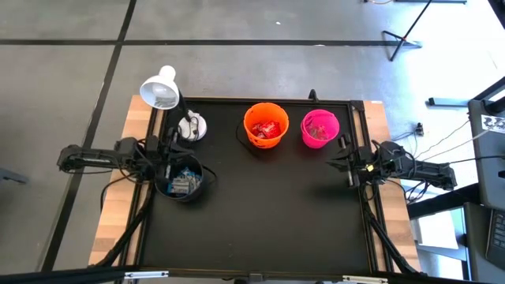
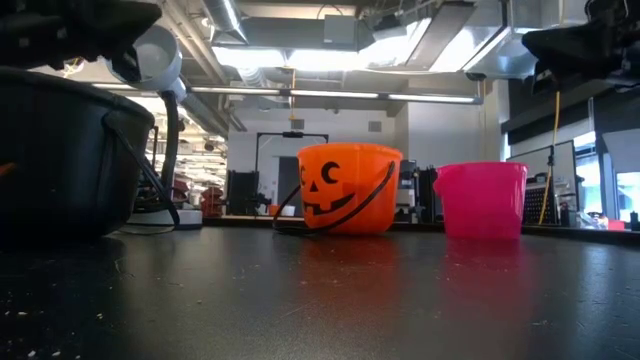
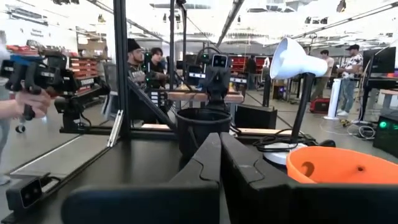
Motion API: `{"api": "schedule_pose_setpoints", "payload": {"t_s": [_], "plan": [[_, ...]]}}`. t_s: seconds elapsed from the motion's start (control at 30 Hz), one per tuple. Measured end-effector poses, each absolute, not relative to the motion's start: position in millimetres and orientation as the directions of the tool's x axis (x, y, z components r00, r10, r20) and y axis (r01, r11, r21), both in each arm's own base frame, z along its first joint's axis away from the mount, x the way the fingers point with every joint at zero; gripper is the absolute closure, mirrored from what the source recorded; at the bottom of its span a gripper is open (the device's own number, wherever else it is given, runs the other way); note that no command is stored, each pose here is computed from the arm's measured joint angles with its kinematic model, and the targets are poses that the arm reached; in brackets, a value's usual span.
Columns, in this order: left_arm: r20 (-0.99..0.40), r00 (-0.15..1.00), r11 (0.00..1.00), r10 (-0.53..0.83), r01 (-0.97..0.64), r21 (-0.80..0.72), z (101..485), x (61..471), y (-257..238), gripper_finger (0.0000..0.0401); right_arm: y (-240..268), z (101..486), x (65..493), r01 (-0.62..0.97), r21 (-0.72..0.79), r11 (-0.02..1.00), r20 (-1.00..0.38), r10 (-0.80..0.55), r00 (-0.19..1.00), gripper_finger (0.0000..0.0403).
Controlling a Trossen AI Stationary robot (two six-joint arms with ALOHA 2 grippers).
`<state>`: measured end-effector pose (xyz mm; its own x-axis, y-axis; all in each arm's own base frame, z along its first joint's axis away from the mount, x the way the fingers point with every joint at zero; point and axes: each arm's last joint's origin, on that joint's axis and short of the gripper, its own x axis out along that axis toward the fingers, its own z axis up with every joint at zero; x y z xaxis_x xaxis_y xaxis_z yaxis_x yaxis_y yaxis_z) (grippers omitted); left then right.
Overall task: Sort candy
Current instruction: Return To Home Position
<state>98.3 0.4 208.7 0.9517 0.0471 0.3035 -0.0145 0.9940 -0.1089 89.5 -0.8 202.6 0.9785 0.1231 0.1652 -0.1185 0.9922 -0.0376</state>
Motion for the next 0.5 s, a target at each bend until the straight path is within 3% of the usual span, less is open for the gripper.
{"api": "schedule_pose_setpoints", "payload": {"t_s": [0.23, 0.5], "plan": [[0.415, 0.908, 0.993, 0.049, -0.001, -0.116, 219.5, 94.1, 0.5, 0.0401, -1.2, 196.7, 91.2, -0.104, -0.085, 0.991, 0.150, 0.115, 0.982, 0.0400], [0.427, 0.903, 0.993, 0.049, 0.001, -0.118, 220.6, 93.5, 0.5, 0.0401, -4.0, 195.4, 91.7, -0.015, -0.019, 1.000, 0.140, 0.018, 0.990, 0.0400]]}}
